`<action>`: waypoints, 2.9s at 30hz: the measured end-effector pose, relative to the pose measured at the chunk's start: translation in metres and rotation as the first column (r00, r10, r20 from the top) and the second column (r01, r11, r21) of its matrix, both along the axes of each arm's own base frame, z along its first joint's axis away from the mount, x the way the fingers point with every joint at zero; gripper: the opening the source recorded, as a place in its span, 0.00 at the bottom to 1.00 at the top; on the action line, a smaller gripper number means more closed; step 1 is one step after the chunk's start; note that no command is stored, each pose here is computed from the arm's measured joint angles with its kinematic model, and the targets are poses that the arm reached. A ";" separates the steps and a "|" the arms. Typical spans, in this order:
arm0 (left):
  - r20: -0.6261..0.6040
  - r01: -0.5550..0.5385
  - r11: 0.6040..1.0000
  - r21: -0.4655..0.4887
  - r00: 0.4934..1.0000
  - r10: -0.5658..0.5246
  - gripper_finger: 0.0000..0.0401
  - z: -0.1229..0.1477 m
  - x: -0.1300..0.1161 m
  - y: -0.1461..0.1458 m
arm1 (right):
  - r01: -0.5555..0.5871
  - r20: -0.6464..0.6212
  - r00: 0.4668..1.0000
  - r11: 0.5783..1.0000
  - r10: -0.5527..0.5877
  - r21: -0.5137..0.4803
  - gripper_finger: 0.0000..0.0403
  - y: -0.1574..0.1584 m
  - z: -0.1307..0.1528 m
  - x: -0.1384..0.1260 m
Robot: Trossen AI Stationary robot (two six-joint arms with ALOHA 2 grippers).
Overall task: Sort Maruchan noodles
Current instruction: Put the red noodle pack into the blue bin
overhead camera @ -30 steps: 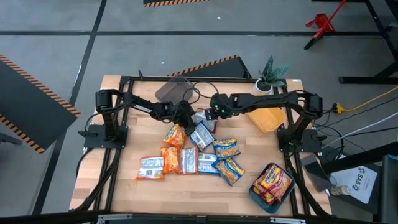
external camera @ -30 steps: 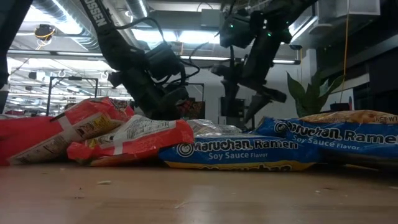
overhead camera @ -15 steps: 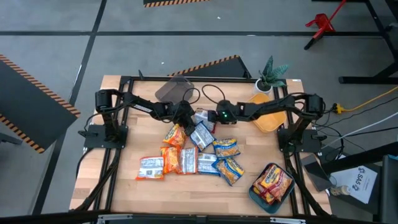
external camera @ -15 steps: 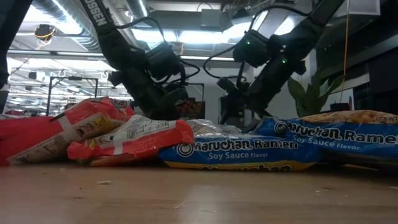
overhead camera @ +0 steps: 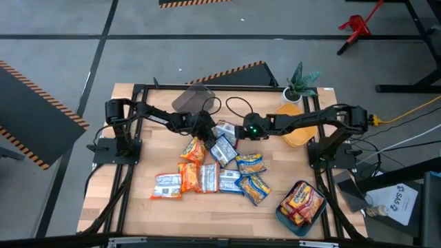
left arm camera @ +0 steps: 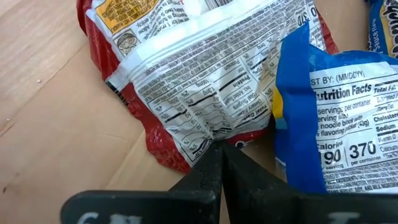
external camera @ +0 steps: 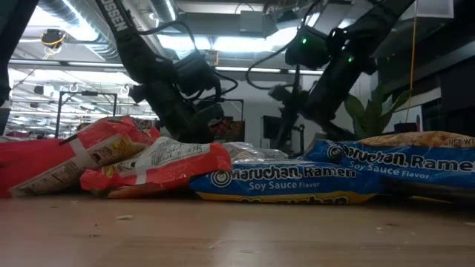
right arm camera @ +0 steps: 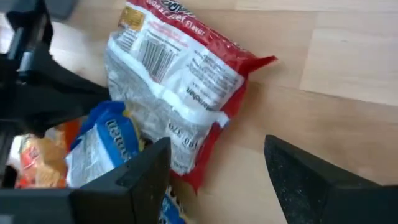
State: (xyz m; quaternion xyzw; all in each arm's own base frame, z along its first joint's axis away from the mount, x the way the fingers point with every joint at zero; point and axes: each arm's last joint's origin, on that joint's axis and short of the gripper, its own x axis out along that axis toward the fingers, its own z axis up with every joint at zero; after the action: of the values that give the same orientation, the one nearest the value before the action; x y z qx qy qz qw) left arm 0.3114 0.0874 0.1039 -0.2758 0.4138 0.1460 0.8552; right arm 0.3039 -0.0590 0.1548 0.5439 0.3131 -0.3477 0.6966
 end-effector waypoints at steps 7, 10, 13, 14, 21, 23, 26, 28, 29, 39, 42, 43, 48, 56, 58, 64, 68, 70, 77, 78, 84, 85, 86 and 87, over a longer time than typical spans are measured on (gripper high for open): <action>-0.002 -0.019 0.999 -0.039 1.000 0.019 0.00 -0.002 -0.004 0.004 | 0.012 0.060 0.998 1.000 -0.011 -0.014 0.60 -0.003 -0.011 0.012; -0.008 -0.026 0.999 -0.045 1.000 0.026 0.00 -0.005 -0.007 0.003 | 0.014 0.060 0.998 1.000 -0.013 -0.011 0.60 -0.004 -0.020 0.016; -0.007 -0.027 0.999 -0.045 1.000 0.027 0.00 -0.006 -0.008 0.003 | 0.015 0.054 0.998 1.000 -0.014 -0.010 0.60 -0.004 -0.030 0.020; -0.007 -0.028 0.999 -0.045 1.000 0.027 0.00 -0.006 -0.008 0.003 | 0.015 0.065 0.998 1.000 -0.014 -0.012 0.60 -0.005 -0.032 0.021; 0.006 -0.026 0.998 -0.056 1.000 0.026 0.00 -0.006 -0.008 0.002 | 0.021 0.201 0.980 0.999 -0.012 -0.044 0.60 -0.008 -0.044 0.038; 0.006 -0.024 0.998 -0.055 1.000 0.025 0.00 -0.006 -0.008 0.002 | 0.013 0.220 0.976 0.999 -0.004 -0.040 0.60 -0.009 -0.047 0.041; 0.008 -0.023 0.998 -0.054 1.000 0.023 0.00 -0.006 -0.008 0.002 | 0.006 0.222 0.975 0.999 0.004 -0.041 0.60 -0.009 -0.051 0.043; 0.011 -0.021 0.998 -0.056 1.000 0.021 0.00 -0.006 -0.008 0.002 | -0.008 0.222 0.975 0.999 0.019 -0.051 0.58 -0.009 -0.051 0.043; 0.014 -0.018 0.998 -0.059 1.000 0.019 0.00 -0.006 -0.008 0.003 | -0.011 0.225 0.974 0.998 0.023 -0.054 0.56 -0.009 -0.051 0.043; 0.104 -0.008 0.988 -0.154 0.994 0.025 0.00 0.019 -0.009 0.012 | -0.044 0.254 0.966 0.998 0.056 -0.052 0.17 -0.008 -0.048 0.044; 0.156 -0.007 0.987 -0.158 0.987 0.032 0.00 0.033 -0.012 0.017 | -0.051 0.270 0.960 0.996 0.069 -0.070 0.11 -0.008 -0.046 0.045; 0.174 -0.009 0.986 -0.167 0.984 0.038 0.00 0.038 -0.013 0.018 | -0.049 0.276 0.959 0.996 0.067 -0.074 0.10 -0.008 -0.046 0.046; 0.264 -0.016 0.978 -0.207 0.962 0.071 0.00 0.066 -0.021 0.024 | -0.037 0.291 0.955 0.996 0.060 -0.086 0.10 -0.009 -0.041 0.046; 0.445 -0.028 0.981 -0.191 0.889 0.112 0.00 0.128 -0.045 0.025 | -0.026 0.349 0.934 0.989 0.075 -0.143 0.09 -0.020 -0.007 0.038; 0.495 -0.033 0.986 -0.163 0.862 0.111 0.00 0.144 -0.052 0.024 | -0.008 0.372 0.926 0.987 0.067 -0.158 0.09 -0.025 0.007 0.033; 0.621 -0.051 0.998 0.026 0.783 0.024 0.00 0.184 -0.076 0.015 | -0.039 0.432 0.894 0.980 0.121 -0.194 0.09 -0.027 0.059 0.010; 0.671 -0.118 0.989 0.091 0.741 0.027 0.00 0.202 -0.090 0.010 | -0.102 0.441 0.879 0.976 0.180 -0.194 0.09 -0.010 0.094 -0.014; 0.689 -0.146 0.984 0.105 0.724 0.034 0.00 0.208 -0.096 0.009 | -0.128 0.436 0.879 0.976 0.195 -0.178 0.08 0.003 0.108 -0.029; 0.707 -0.185 0.973 0.138 0.706 0.034 0.00 0.217 -0.104 0.006 | -0.190 0.412 0.891 0.981 0.192 -0.045 0.08 0.072 0.136 -0.074; 0.706 -0.184 0.972 0.145 0.708 0.028 0.00 0.217 -0.104 0.006 | -0.204 0.407 0.893 0.979 0.191 -0.012 0.08 0.082 0.137 -0.079; 0.694 -0.184 0.968 0.169 0.720 0.016 0.00 0.215 -0.103 0.006 | -0.408 0.416 0.859 0.890 0.298 0.204 0.08 0.148 0.143 -0.101; 0.694 -0.184 0.968 0.170 0.719 0.015 0.00 0.215 -0.103 0.006 | -0.452 0.415 0.847 0.861 0.332 0.234 0.08 0.157 0.146 -0.106; 0.695 -0.185 0.968 0.172 0.719 0.014 0.00 0.215 -0.103 0.006 | -0.491 0.420 0.833 0.831 0.359 0.263 0.08 0.166 0.150 -0.110; 0.694 -0.186 0.966 0.178 0.720 0.011 0.00 0.215 -0.103 0.007 | -0.523 0.427 0.820 0.803 0.382 0.285 0.08 0.174 0.154 -0.114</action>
State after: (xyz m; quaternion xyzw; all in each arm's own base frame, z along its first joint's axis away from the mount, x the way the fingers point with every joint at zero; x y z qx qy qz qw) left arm 0.2081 0.0940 0.3192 -0.2288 0.0320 0.1269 0.9646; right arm 0.1894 0.1147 0.3092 0.6317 0.3697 0.0032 0.6814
